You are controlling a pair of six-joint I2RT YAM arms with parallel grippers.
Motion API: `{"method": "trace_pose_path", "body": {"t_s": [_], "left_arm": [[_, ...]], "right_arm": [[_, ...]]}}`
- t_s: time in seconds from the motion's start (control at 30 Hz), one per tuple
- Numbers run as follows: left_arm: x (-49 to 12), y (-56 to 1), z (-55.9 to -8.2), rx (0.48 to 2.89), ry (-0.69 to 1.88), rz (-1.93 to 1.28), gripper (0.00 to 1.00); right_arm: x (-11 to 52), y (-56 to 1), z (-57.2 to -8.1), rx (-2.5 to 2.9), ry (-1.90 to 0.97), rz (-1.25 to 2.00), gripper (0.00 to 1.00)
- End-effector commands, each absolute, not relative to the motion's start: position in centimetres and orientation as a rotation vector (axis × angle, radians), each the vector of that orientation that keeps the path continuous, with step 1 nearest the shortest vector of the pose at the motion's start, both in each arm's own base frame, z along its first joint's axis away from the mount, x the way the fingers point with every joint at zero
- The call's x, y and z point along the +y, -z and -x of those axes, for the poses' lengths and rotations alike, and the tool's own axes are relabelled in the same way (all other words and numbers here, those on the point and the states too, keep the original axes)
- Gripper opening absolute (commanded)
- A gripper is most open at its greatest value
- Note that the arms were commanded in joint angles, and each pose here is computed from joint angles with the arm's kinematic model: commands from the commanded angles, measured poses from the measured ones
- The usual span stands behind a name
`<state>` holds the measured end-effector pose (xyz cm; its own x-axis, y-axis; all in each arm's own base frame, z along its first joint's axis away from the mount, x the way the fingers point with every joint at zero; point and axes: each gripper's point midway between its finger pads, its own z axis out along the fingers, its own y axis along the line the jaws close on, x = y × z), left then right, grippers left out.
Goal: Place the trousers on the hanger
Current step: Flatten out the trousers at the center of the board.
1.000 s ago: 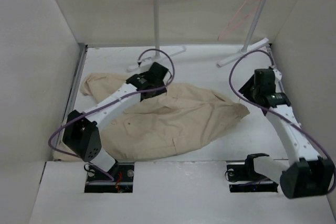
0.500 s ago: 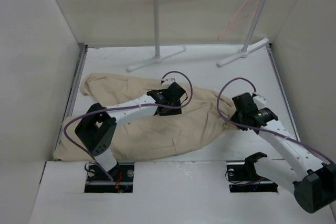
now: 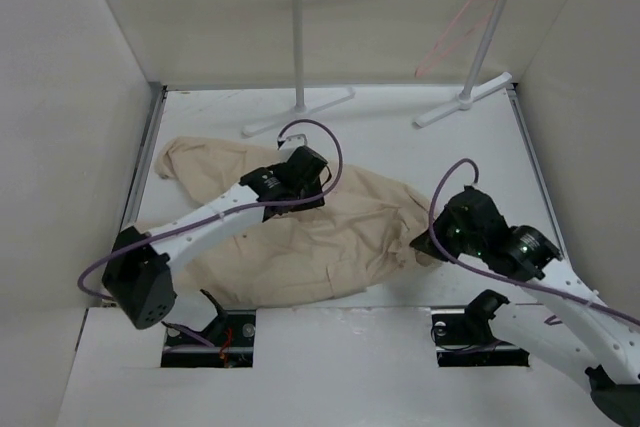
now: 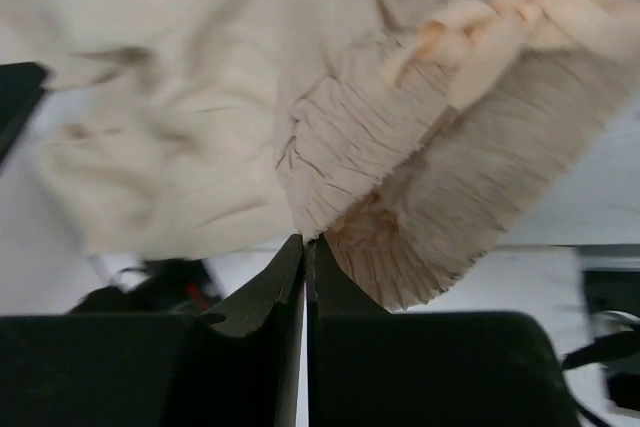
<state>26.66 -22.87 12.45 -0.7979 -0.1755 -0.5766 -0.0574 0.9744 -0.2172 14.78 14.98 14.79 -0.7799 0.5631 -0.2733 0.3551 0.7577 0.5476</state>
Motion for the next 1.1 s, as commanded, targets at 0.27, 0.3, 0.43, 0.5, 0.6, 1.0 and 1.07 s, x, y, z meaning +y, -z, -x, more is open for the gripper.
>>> {"method": "trace_pose_path", "body": {"t_s": [0.27, 0.3, 0.43, 0.5, 0.6, 1.0, 1.07], "left_arm": [[-16.1, -17.4, -26.9, 2.432, 0.134, 0.24, 0.44], [-16.0, -17.7, -27.0, 2.427, 0.135, 0.245, 0.44], [-16.8, -18.2, -26.9, 2.426, 0.15, 0.218, 0.44], [-17.9, -18.0, -26.5, 2.439, 0.16, 0.176, 0.45], [-19.7, -17.3, -25.7, 2.461, 0.192, 0.122, 0.45], [-24.3, -11.6, -17.8, 2.674, 0.347, -0.147, 0.57], [-24.9, -10.4, -16.9, 2.716, 0.366, -0.184, 0.57]], "right_arm": [[15.9, -11.5, -7.0, 2.801, -0.702, -0.482, 0.72], [15.3, -12.5, -8.1, 2.742, -0.678, -0.48, 0.76], [12.5, -15.9, -13.3, 2.513, -0.635, -0.595, 0.79], [11.0, -17.0, -16.1, 2.395, -0.627, -0.699, 0.78], [7.4, -15.0, -20.3, 2.262, -0.509, -0.88, 0.58], [0.4, -7.2, -26.8, 2.228, -0.221, -1.102, 0.59], [1.2, -6.2, -27.3, 2.263, -0.235, -1.094, 0.58]]}}
